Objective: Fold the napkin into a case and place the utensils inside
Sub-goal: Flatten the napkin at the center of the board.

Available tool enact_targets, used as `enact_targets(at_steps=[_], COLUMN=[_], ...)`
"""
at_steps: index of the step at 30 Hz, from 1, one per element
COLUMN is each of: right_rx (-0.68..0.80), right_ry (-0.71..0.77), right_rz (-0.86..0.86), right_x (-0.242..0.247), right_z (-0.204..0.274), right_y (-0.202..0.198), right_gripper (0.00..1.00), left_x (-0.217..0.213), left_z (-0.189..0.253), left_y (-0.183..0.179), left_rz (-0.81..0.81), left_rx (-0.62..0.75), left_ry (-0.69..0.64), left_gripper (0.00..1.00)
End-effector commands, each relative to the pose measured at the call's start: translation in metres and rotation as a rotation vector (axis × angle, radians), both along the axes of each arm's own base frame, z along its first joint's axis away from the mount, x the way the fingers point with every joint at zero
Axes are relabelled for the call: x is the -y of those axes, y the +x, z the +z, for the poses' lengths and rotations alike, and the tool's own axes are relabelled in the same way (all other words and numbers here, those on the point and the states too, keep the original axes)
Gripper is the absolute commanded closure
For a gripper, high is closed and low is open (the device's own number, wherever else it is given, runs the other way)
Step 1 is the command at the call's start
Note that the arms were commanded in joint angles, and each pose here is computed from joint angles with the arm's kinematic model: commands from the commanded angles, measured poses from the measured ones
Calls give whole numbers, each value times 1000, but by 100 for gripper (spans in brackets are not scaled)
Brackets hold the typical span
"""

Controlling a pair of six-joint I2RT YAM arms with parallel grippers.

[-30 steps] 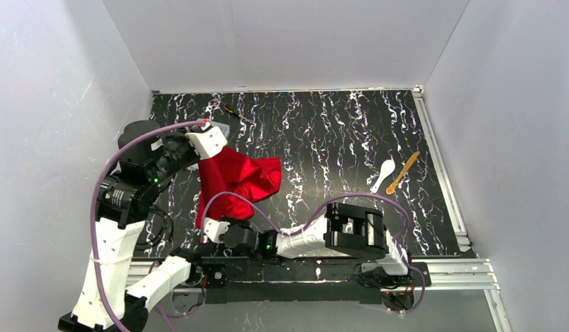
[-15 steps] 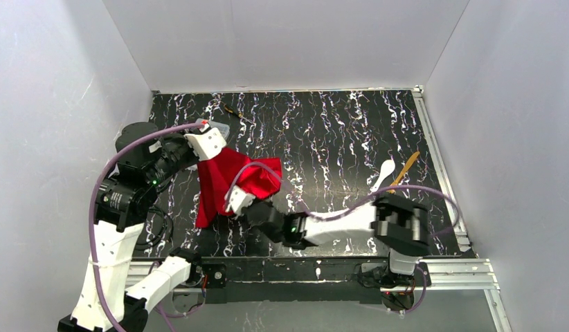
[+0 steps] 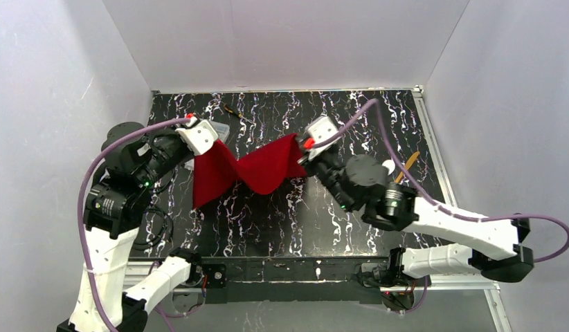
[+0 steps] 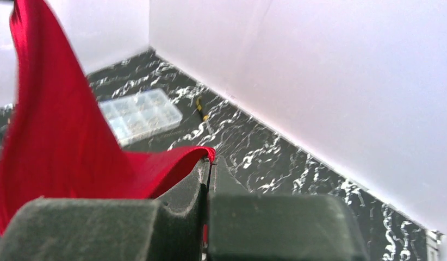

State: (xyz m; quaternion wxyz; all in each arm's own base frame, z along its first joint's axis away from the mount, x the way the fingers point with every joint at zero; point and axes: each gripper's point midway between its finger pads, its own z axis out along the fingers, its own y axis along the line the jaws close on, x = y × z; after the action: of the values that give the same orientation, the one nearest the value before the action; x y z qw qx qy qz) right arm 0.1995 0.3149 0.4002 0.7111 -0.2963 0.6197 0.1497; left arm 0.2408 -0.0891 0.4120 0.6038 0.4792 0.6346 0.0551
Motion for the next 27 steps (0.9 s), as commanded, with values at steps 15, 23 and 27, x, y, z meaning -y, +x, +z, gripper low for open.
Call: enact_targets(at_steps=[15, 23, 27], right_rx=[79, 61, 79], right_ry=[33, 31, 200], right_rz=[-406, -348, -222], right_x=[114, 127, 148], right_z=[127, 129, 160], right_y=[17, 9, -9], right_gripper=[99, 99, 99], left_x=[8, 32, 30], left_z=[61, 57, 74], left_y=[46, -14, -48], left_rz=[124, -132, -207], left_rx=[53, 97, 210], left_ry=[-260, -253, -239], left_gripper=[100, 100, 100])
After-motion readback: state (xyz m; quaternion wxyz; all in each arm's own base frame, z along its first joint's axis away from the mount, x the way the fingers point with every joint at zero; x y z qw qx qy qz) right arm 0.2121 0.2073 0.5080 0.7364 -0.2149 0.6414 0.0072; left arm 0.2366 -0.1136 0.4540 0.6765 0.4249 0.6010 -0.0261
